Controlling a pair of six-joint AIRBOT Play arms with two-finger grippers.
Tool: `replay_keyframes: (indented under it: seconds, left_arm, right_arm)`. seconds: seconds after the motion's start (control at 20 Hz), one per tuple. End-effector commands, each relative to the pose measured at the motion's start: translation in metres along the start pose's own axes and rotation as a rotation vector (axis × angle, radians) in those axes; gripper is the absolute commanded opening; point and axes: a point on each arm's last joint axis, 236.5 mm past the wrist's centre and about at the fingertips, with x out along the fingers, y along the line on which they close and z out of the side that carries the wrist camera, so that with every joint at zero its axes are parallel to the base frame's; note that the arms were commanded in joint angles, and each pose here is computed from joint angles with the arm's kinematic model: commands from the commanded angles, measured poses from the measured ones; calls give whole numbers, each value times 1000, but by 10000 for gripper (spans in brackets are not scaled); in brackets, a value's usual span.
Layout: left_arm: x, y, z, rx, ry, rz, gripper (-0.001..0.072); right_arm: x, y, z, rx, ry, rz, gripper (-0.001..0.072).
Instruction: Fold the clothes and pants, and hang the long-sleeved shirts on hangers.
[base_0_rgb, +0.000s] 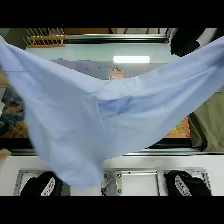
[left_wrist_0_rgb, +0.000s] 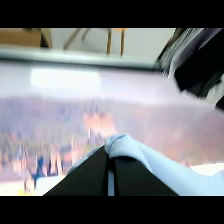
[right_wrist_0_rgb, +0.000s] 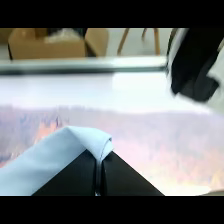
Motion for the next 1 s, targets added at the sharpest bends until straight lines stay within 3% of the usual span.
replay_keyframes:
  seconds: [0.0, 0.2, 0.25, 0.3, 0.35, 0.4, 0.65, 0.8, 0.95]
  left_arm:
    - [112, 68, -74, -145, 246, 76, 8]
    - [216, 131, -136, -249, 395, 146, 8]
    - [233, 140, -146, -262, 428, 154, 10]
    - [249, 149, -153, -268, 458, 160, 236]
    - [259, 155, -155, -287, 469, 164, 616]
    - [264, 161, -154, -305, 482, 171, 679]
    - [222, 202, -167, -328, 594, 246, 678]
    - [178, 225, -247, -432, 730, 326, 678]
    - [138, 222, -350, -552, 899, 372, 678]
  right_arm:
    - [101, -19, -64, 75, 275, 25, 14]
    - [234, -60, -120, 161, 350, 0, 16]
    - [256, -63, -133, 204, 355, 11, 50]
    - [271, -61, -141, 255, 357, 33, 228]
    - [282, -58, -145, 311, 352, 62, 452]
    - [286, -56, -143, 353, 339, 83, 530]
    - [241, -74, -124, 356, 347, 81, 527]
    - [195, -67, -140, 220, 437, 78, 526]
    - [160, -52, -163, 218, 483, 89, 526]
